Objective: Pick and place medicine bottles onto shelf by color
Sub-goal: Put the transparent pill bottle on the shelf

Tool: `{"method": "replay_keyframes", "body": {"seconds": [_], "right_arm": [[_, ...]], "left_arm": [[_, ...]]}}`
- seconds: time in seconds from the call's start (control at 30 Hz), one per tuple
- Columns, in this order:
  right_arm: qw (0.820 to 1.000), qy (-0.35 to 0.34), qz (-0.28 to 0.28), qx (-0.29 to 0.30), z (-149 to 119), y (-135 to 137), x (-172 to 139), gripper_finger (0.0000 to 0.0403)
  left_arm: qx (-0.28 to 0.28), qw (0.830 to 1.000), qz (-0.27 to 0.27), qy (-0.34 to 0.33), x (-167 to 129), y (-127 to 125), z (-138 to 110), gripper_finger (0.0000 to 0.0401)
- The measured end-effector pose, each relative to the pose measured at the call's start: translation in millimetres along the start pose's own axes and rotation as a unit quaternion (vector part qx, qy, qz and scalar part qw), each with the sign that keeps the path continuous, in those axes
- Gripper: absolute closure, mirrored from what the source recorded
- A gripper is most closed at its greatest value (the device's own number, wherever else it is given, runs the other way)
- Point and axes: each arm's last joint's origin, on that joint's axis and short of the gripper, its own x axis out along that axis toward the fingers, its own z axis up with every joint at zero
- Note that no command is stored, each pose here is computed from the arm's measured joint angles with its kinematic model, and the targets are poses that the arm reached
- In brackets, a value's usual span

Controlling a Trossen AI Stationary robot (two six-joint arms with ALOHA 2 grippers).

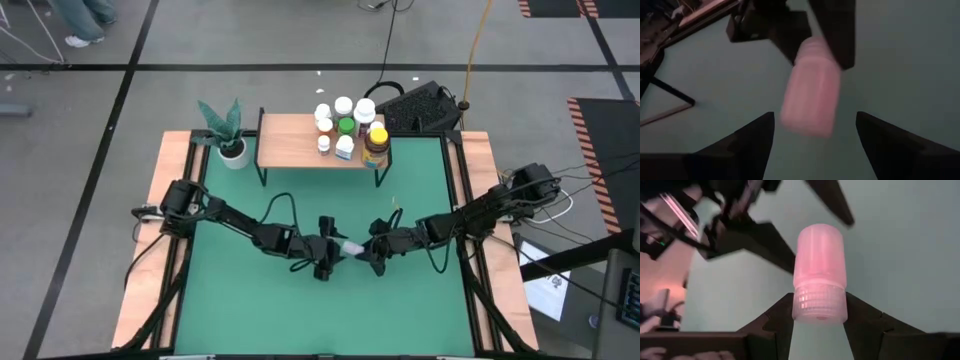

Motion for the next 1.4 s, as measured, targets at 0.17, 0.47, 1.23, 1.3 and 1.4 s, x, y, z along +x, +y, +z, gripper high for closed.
{"method": "replay_keyframes", "body": {"seconds": [0.17, 0.47, 1.23, 1.3, 1.4], "right_arm": [[1.000, -0.002, -0.001, -0.014, 0, 0, 0, 0.0262], [0.999, -0.011, -0.022, -0.040, 1, -6, 6, 0.0262], [0.998, -0.045, 0.034, -0.022, -12, -4, 32, 0.0261], [0.998, -0.043, 0.038, -0.015, -14, -2, 32, 0.0261], [0.998, -0.048, 0.036, -0.010, -16, 0, 31, 0.0261]], "left_arm": [[0.001, 1.000, 0.003, -0.010, 0, 0, 2, 0.0145], [-0.012, 1.000, 0.013, -0.020, 2, 7, 3, 0.0162], [0.016, 0.999, 0.018, -0.031, -4, -2, 10, 0.0162], [0.016, 0.999, -0.005, -0.040, -4, -2, 10, 0.0162], [0.014, 0.998, -0.030, -0.048, -4, -3, 11, 0.0162]]}}
